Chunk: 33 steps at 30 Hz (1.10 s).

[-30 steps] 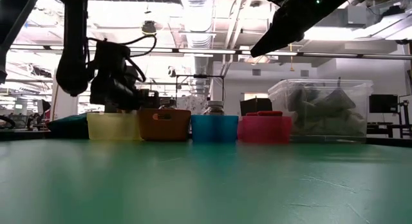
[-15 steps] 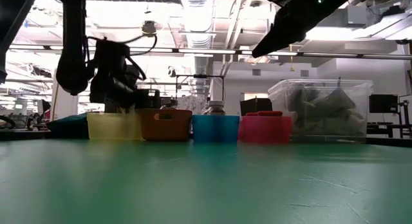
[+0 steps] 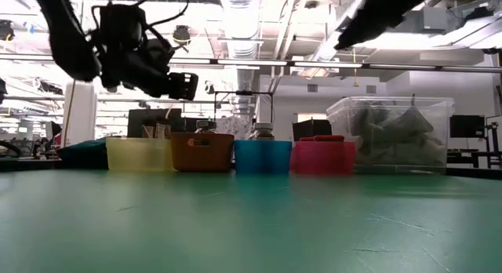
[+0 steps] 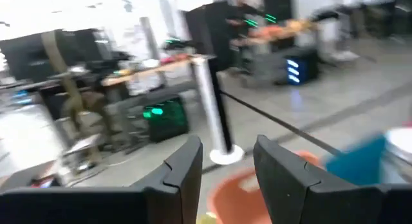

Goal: Sort spices by type
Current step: Put the orange spice pack into the yellow bin

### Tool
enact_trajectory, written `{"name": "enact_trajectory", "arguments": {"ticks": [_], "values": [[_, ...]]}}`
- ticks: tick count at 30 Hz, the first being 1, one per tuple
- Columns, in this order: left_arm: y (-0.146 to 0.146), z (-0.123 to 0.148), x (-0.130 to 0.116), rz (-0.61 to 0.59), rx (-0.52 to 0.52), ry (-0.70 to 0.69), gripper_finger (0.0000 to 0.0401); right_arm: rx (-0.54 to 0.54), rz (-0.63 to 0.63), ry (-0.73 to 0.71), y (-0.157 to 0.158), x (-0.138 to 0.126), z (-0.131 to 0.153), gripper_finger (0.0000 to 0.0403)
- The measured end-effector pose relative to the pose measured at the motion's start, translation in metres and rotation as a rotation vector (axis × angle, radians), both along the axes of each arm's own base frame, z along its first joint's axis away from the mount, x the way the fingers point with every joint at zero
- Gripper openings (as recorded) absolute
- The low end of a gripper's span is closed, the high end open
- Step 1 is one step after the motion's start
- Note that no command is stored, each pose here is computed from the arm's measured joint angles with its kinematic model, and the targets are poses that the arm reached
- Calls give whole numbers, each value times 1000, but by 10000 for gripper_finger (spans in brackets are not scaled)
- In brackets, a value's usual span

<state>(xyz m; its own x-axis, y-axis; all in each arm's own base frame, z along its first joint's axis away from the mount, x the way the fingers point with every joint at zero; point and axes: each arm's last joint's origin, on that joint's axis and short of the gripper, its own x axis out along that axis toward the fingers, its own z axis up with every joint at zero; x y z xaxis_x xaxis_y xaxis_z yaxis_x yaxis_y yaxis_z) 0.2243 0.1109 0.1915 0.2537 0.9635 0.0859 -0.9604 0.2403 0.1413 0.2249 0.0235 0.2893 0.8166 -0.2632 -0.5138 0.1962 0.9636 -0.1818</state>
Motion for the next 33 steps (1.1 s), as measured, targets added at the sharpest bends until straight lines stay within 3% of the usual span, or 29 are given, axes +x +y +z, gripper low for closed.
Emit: {"name": "enact_trajectory", "arguments": {"ticks": [7,12,16,22,27,33], "values": [[-33,9,-2,-317,-136,49,132,123,-74,350,23,-26,-6,239],[-52,17,-4,-539,-199,27,132,254,-34,483,45,-33,-7,239],[-62,25,-7,-601,-193,-2,132,446,-96,540,57,-37,-3,239],[-77,38,-12,-678,-167,-51,132,780,-379,732,68,-47,-6,239],[-84,40,-13,-712,-159,-55,132,848,-542,878,86,-54,-16,239],[-89,40,-12,-733,-146,-33,132,848,-610,965,109,-57,-27,239]]}}
